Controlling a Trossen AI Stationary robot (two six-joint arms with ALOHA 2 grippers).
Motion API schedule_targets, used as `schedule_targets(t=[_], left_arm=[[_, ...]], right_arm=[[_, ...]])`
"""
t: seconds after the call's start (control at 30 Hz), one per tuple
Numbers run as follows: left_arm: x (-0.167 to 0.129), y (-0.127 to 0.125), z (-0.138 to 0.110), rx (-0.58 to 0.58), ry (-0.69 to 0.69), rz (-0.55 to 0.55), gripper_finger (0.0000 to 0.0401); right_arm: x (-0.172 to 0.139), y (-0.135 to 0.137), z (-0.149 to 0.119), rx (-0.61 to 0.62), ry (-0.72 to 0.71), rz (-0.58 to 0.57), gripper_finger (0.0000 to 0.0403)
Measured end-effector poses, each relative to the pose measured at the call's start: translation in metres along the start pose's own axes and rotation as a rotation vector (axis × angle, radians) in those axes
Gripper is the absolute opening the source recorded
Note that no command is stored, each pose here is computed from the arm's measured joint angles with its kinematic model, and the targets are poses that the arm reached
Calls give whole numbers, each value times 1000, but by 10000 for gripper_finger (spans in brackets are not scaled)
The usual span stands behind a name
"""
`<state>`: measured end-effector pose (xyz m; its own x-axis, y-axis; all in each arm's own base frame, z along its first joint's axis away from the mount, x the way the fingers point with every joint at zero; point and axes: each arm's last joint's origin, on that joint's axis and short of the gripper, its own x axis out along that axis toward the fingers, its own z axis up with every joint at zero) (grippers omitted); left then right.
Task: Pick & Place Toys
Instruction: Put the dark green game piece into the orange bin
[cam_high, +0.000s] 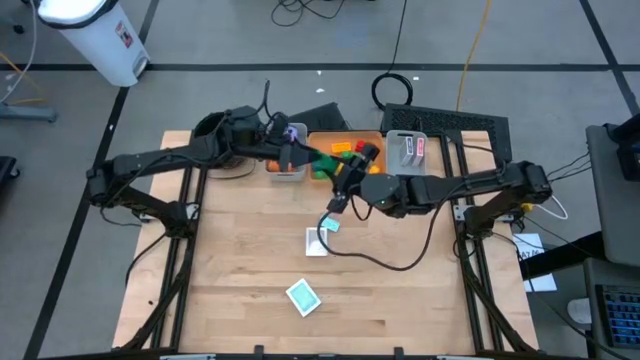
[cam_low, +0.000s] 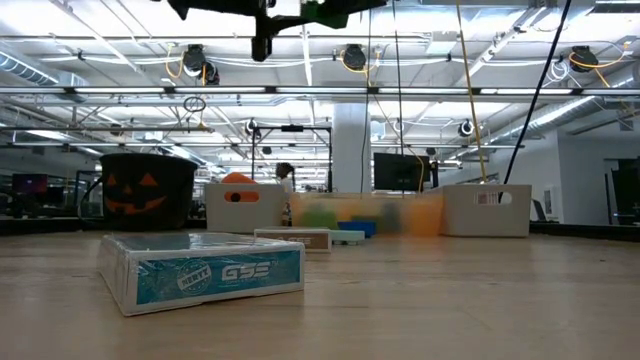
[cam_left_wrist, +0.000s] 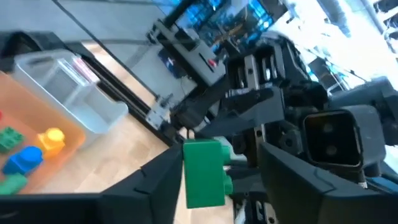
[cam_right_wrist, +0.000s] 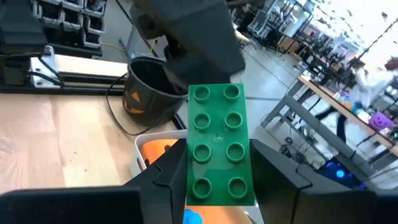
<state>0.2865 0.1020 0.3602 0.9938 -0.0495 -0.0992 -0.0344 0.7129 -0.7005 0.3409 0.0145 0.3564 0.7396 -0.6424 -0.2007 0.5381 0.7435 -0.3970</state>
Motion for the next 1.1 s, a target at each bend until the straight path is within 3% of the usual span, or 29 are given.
schedule_targets(t=[0.17,0.3,0.57,0.8,0.9,1.1], left_arm=[[-8,11,11,-5,-26,19,260],[-15,16,22,13,-25,-53,274],[-23,12,36,38,-36,-203,274],[-22,10,35,41,-29,-223,274],[-21,9,34,41,-25,-227,274],[-21,9,33,49,-21,-225,273]], right_arm=[[4,-22,2,109,-4,-43,126],[11,-44,0,150,11,-70,125],[48,-96,-40,303,248,88,125],[89,-127,-81,382,409,185,125],[102,-128,-93,366,444,219,125],[122,-104,-117,231,549,314,125]])
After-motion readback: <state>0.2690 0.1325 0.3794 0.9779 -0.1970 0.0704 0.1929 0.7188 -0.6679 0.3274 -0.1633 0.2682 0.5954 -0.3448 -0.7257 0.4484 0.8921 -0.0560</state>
